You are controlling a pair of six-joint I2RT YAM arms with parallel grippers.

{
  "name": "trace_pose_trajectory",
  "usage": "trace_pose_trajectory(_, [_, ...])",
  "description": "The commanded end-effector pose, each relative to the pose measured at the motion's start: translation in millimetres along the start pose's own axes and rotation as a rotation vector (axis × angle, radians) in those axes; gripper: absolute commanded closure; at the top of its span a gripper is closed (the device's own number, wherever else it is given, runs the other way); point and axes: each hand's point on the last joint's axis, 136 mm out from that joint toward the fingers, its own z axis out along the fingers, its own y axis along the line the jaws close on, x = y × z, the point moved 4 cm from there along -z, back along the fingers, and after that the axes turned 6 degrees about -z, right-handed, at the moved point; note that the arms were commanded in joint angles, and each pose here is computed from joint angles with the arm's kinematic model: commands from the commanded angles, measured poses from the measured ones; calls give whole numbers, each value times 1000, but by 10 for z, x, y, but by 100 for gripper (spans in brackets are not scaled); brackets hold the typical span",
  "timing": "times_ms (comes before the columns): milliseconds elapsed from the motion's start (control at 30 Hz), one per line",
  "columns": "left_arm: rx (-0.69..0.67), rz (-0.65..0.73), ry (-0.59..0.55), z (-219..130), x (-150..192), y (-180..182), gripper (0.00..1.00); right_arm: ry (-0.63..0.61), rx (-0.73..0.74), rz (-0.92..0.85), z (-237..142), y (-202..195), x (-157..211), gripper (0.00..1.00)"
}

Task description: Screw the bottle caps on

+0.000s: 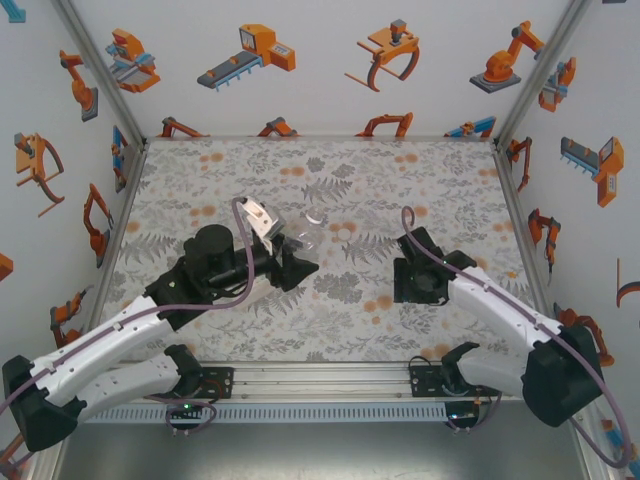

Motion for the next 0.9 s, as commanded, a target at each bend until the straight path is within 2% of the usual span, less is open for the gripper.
trace_pose_trajectory(0, [18,24,-35,-46,-194,-62,100,-27,-17,29,2,8,-144,50])
trace_pose_trajectory(333, [9,28,-36,-35,-196,-48,100,-7,-40,38,208,-32,-244,52])
trace_pose_trajectory(867, [7,17,-12,73,-148,-17,100,55,-22,31,473,-64,-177,58])
